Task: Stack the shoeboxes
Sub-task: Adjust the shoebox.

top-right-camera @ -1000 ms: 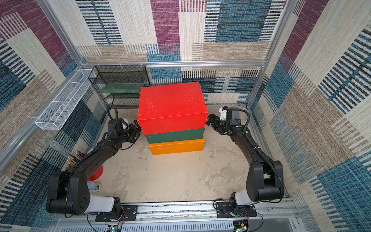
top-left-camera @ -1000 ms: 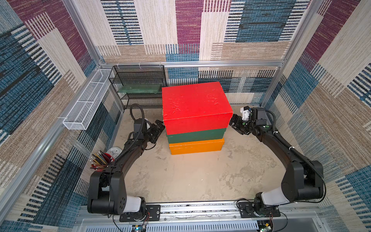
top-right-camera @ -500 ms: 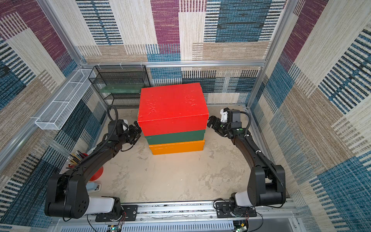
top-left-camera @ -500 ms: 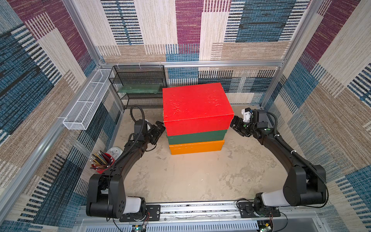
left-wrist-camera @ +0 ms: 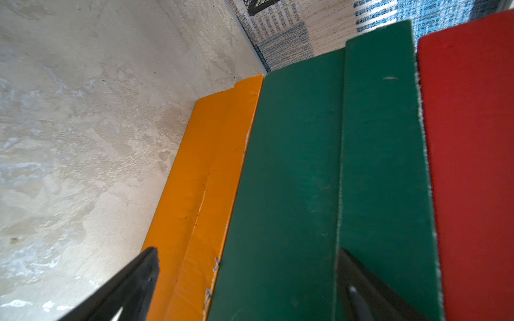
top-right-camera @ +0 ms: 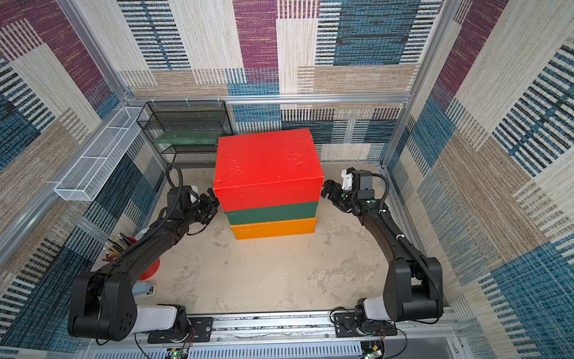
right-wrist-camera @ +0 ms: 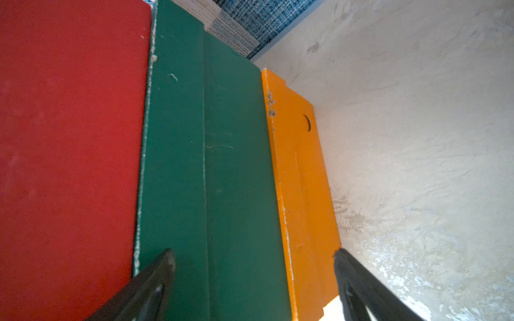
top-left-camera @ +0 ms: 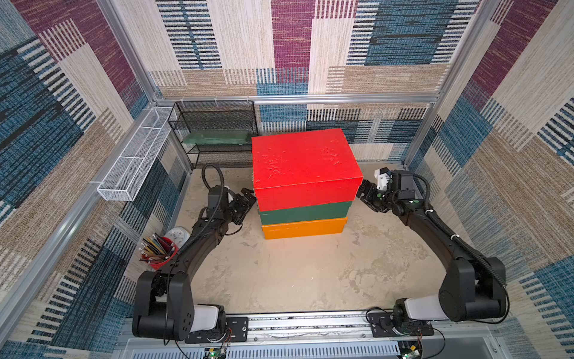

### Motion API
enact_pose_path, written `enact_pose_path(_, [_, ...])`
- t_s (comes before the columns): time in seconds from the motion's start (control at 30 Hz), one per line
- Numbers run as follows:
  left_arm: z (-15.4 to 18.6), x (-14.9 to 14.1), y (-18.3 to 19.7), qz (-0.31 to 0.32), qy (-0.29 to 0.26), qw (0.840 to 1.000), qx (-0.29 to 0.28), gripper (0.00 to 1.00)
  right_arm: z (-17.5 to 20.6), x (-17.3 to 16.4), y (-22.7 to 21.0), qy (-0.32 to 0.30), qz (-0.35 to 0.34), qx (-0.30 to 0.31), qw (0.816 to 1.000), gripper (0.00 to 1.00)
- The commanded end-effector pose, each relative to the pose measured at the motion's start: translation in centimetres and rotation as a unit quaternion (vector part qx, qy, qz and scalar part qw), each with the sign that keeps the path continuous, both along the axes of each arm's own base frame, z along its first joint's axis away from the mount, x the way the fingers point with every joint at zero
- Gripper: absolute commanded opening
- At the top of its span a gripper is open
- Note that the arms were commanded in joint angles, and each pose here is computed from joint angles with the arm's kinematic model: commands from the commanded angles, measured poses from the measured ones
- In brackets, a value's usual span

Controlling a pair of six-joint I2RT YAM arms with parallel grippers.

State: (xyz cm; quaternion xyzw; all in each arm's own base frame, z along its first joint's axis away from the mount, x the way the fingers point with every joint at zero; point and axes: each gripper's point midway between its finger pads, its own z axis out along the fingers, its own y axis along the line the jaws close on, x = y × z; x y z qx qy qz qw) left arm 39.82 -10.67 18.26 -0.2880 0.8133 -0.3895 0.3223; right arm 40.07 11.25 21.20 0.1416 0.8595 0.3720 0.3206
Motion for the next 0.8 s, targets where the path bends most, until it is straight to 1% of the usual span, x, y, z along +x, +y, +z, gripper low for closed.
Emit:
enact_pose_path(0.0, [0.6, -1.2, -2.5, -0.07, -0.007, 0.997, -0.018, 1.0, 1.0, -1.2, 2.2, -0.01, 0.063, 0.033, 0.997, 0.92])
enact_pose_path(0.33, [0.6, -1.3, -1.8, -0.062, -0.006, 0.998, 0.003, 1.0, 0.6, -1.7, 0.4, -0.01, 0.042, 0.033, 0.999, 0.94])
enact_pose_path(0.57, [0.7, -0.9, -0.7, -0.046, -0.005, 0.999, 0.003, 1.0, 0.3, -1.6, 0.4, -0.01, 0.051, 0.031, 0.998, 0.96])
enact_pose_path(0.77, [0.5, -0.7, -0.8, -0.05, -0.005, 0.999, -0.004, 1.0, -0.6, -1.2, 1.2, 0.0, 0.063, 0.036, 0.997, 0.96])
